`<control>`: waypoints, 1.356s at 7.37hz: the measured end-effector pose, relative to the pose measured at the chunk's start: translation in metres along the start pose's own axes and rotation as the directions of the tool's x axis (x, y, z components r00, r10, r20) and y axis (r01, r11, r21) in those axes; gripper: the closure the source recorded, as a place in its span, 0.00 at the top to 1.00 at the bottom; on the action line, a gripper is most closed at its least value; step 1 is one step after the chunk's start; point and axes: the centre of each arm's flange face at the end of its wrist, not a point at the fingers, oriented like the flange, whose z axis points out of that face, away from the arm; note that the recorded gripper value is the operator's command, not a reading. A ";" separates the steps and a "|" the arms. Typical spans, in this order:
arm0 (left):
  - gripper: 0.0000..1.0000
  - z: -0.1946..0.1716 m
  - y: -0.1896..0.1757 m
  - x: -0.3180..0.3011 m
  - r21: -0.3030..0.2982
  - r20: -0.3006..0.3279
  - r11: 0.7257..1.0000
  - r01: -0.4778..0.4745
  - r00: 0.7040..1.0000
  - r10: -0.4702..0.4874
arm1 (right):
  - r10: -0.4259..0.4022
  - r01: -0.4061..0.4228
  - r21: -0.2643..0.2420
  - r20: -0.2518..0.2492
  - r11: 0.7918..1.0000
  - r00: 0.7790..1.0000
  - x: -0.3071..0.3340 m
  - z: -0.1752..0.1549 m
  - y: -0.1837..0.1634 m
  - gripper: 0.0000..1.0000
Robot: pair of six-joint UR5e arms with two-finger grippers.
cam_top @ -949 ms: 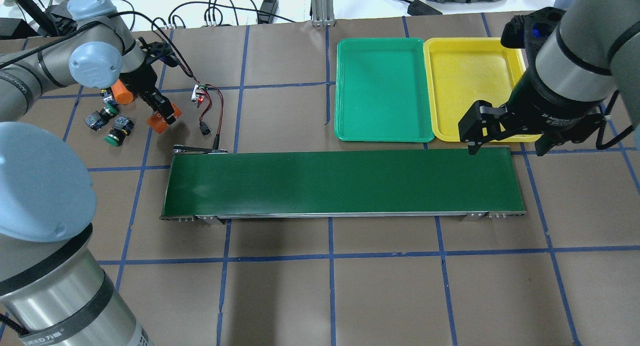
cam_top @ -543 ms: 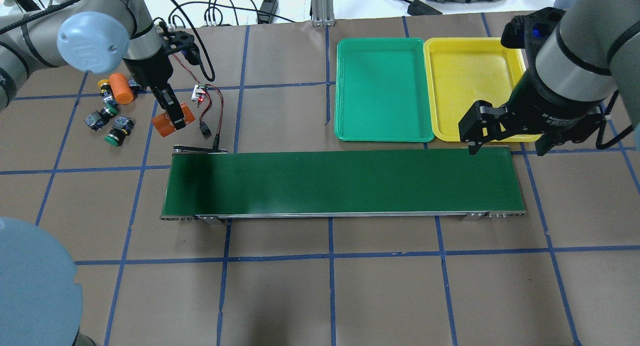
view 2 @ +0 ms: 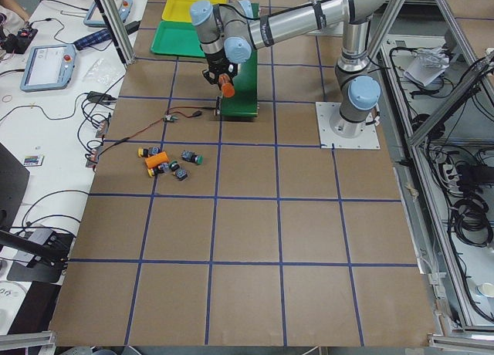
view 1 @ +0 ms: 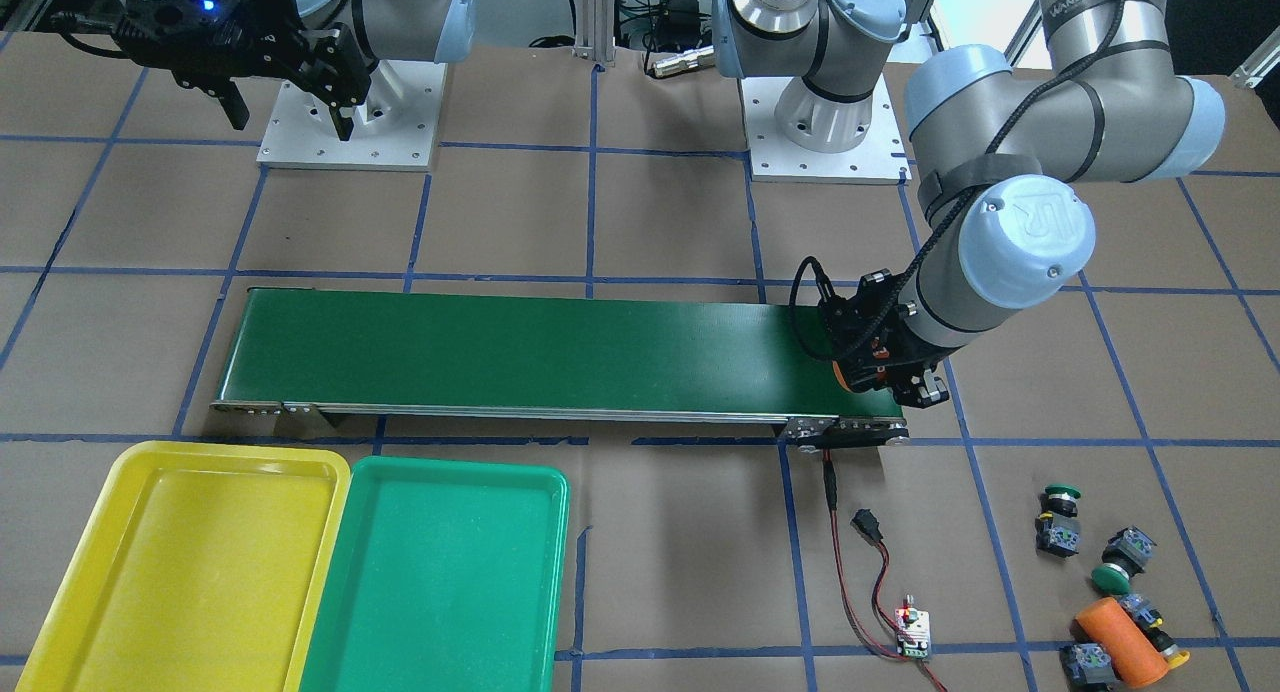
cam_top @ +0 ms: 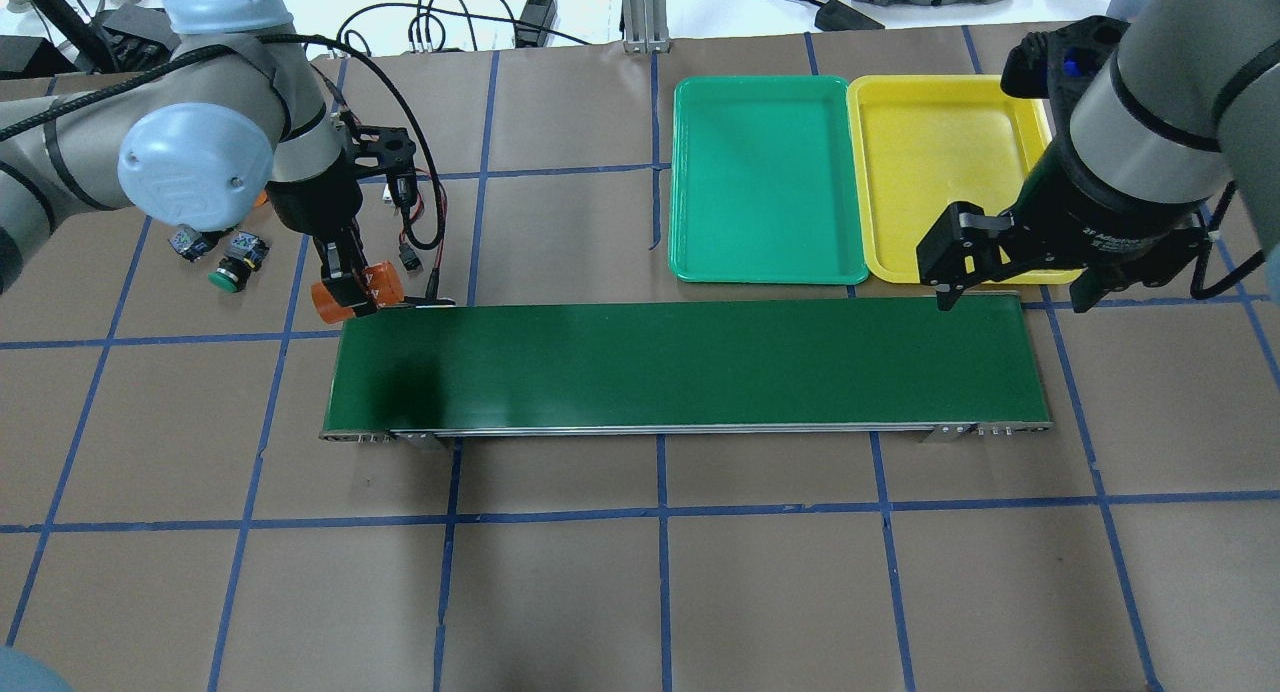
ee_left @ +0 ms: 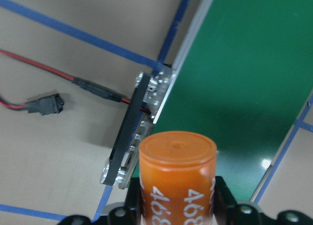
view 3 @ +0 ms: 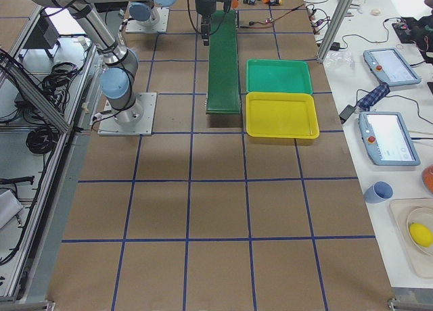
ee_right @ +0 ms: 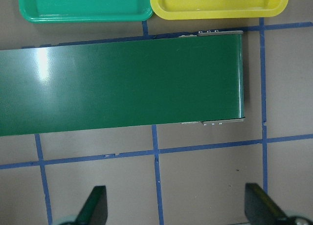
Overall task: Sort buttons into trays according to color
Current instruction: 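Lower the orange cylinder onto the near end of the belt, open left gripper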
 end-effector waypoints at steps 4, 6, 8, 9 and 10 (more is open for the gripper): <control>0.29 0.056 -0.004 0.033 0.039 0.017 0.999 -0.011 1.000 0.010 | 0.001 -0.001 0.000 0.000 1.000 1.000 0.000 0.000 0.002 1.00; 1.00 0.070 -0.006 0.037 0.056 0.026 0.998 0.015 1.000 -0.016 | 0.000 0.000 -0.001 -0.001 1.000 1.000 0.000 0.001 0.002 1.00; 1.00 0.065 -0.008 0.040 0.089 0.032 0.995 0.037 0.999 -0.040 | 0.001 -0.001 -0.004 -0.011 1.000 1.000 0.001 0.003 0.003 1.00; 1.00 0.056 -0.007 0.043 0.098 0.045 0.994 0.040 0.998 -0.044 | 0.001 -0.001 -0.004 -0.022 1.000 1.000 0.003 0.003 0.003 1.00; 1.00 0.038 -0.004 0.043 0.104 0.061 0.994 0.043 0.997 -0.049 | 0.002 -0.002 -0.001 -0.026 1.000 1.000 0.003 0.002 0.004 1.00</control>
